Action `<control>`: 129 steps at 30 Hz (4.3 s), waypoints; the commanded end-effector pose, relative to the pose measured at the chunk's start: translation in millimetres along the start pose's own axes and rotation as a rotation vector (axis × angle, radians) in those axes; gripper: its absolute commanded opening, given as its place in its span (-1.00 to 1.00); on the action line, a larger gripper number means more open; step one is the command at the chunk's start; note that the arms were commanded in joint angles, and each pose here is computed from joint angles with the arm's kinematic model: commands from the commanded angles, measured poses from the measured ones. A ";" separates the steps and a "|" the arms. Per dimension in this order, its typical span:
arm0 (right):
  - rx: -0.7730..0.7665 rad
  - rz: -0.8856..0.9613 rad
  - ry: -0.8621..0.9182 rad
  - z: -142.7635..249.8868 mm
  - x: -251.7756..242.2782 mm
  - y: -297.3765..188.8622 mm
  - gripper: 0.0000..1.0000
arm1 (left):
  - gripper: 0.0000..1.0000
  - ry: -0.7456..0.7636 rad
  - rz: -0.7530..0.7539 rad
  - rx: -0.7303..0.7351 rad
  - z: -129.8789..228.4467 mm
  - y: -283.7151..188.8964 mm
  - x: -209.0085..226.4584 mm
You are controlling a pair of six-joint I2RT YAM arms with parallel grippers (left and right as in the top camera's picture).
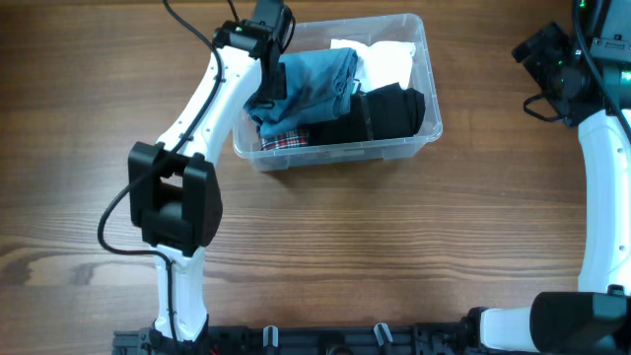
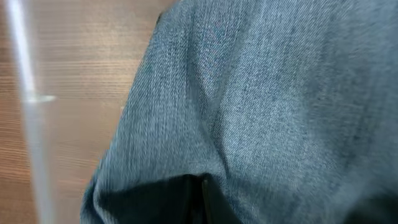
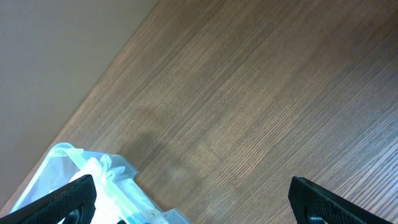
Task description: Pack container
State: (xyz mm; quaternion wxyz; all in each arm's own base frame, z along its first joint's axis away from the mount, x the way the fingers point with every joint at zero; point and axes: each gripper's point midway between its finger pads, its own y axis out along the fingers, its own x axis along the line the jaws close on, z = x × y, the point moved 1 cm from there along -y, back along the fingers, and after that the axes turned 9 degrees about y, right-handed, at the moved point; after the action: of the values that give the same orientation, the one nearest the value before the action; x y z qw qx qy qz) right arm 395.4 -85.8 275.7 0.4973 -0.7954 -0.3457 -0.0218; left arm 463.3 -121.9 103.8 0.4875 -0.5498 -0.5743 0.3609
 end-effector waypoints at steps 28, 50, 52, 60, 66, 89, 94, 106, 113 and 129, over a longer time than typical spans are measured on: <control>-0.009 0.010 0.012 0.3 -0.4 1.2 1.00 | 0.14 0.105 0.424 -0.294 -32.5 -127.7 -98.7; -0.009 0.010 0.012 0.3 -0.4 1.2 1.00 | 0.02 0.253 0.331 -0.018 15.0 0.8 -158.1; -0.009 0.010 0.012 0.3 -0.4 1.2 0.99 | 0.01 0.253 0.325 -0.017 15.1 2.3 -157.5; -0.009 0.010 0.011 0.3 -0.4 1.2 1.00 | 0.30 0.193 0.258 -0.194 -17.9 -68.0 -111.5; -0.010 0.010 0.012 0.2 -0.3 1.1 1.00 | 0.73 0.190 0.227 -0.299 -21.4 -128.6 -82.3; -0.009 0.010 0.011 0.3 -0.4 1.2 1.00 | 1.00 0.118 0.318 -0.715 106.0 -379.7 38.8; -0.009 0.010 0.012 0.3 -0.4 1.2 0.99 | 1.00 0.110 0.264 -0.664 183.1 -388.6 79.7; -0.009 0.010 0.012 0.3 -0.4 1.2 0.99 | 1.00 -0.234 0.069 -0.885 238.6 -369.6 150.4; -0.009 0.010 0.012 0.3 -0.4 1.2 1.00 | 1.00 -0.299 0.075 -1.202 188.6 -286.5 148.1; -0.009 0.010 0.011 0.3 -0.4 1.2 0.99 | 0.99 -0.279 0.092 -1.326 207.8 -162.6 126.4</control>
State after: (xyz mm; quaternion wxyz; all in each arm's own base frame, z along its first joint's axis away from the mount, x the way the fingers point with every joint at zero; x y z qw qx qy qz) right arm 395.4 -85.8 275.7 0.4979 -0.7954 -0.3449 -0.0232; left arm 231.4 5.8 230.0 -0.0439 -0.7031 -0.7091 0.0305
